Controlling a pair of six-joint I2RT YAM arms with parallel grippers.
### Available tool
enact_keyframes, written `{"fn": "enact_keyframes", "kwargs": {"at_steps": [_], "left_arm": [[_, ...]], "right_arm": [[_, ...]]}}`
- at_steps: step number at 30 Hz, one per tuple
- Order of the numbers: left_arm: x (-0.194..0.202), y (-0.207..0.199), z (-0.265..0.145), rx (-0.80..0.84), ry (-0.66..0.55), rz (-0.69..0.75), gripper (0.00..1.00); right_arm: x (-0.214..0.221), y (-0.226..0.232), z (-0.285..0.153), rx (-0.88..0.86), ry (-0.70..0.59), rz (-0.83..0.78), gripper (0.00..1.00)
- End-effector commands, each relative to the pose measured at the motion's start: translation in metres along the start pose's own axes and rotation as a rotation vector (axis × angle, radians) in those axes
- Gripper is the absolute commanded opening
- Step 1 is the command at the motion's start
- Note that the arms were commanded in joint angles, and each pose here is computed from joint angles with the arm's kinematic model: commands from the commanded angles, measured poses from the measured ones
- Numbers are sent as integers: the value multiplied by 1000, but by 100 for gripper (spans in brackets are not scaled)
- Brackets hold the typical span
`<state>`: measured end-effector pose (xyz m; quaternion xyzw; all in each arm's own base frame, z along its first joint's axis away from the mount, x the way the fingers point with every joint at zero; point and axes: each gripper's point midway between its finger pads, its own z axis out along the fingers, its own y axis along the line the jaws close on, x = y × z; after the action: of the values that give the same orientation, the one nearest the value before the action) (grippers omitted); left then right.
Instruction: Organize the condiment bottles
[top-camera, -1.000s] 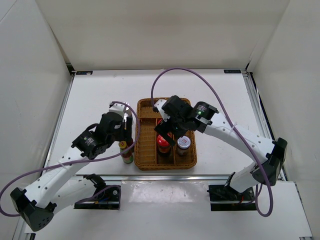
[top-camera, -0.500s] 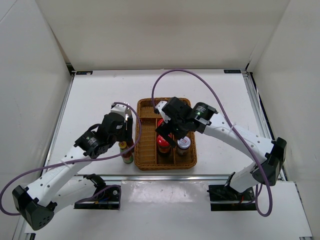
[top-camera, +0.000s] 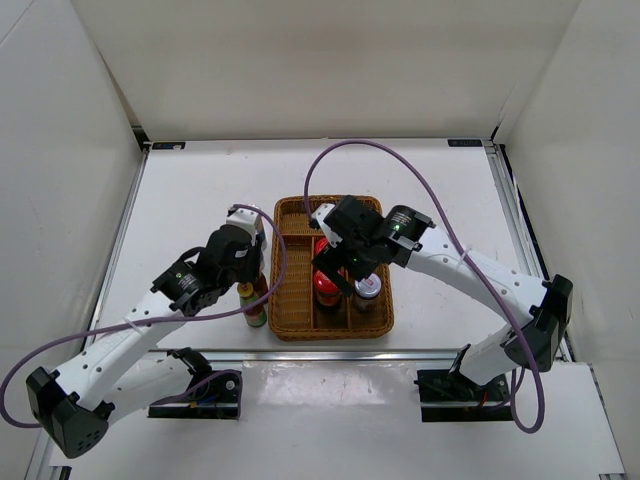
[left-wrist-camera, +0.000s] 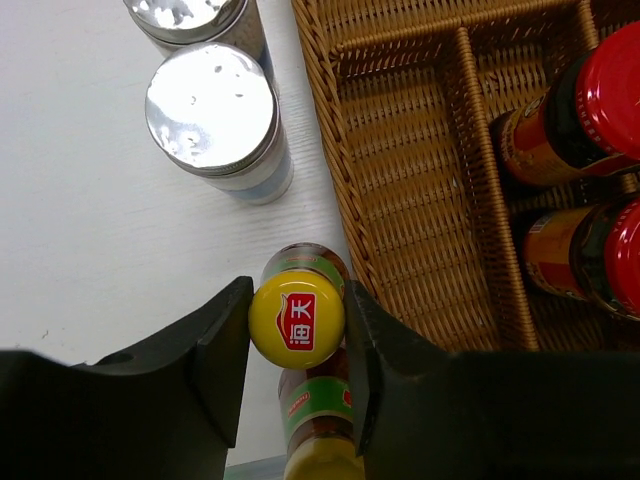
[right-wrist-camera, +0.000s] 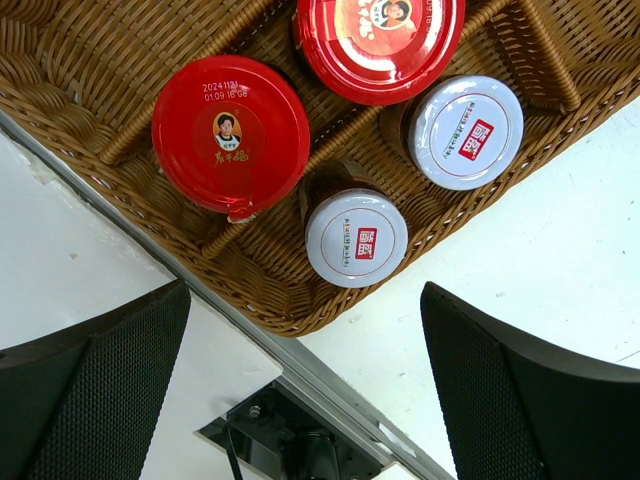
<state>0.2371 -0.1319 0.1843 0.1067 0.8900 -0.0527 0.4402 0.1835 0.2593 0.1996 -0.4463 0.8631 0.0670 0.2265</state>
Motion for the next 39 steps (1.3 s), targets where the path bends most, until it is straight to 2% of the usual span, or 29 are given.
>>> {"fn": "enact_keyframes", "kwargs": {"at_steps": [1,4,7,8,19,31,39], "left_arm": [[-6,-1,0,1,-22,13,34],[-12,1,-2,-6,-36,18,27],[-30,4,-9,-20,-81,26,17],[-37,5,-11,-29,-94,32,11],[-104,10,-29,-95,-238,28,11],[-169,-8,-48,-41,-361,-7,11],[-186,-29,-34,16,-374,-61,11]], "right_arm": [[2,-1,-8,7,-13,11,99],[2,-1,-8,7,-13,11,99],[2,-1,-8,7,-13,1,99],[2,-1,-8,7,-13,1,99],[3,-3,-5,18,-4,-10,99],[1,-19,-18,49,-53,111,99],[19,-31,-36,109,-72,173,99]]}}
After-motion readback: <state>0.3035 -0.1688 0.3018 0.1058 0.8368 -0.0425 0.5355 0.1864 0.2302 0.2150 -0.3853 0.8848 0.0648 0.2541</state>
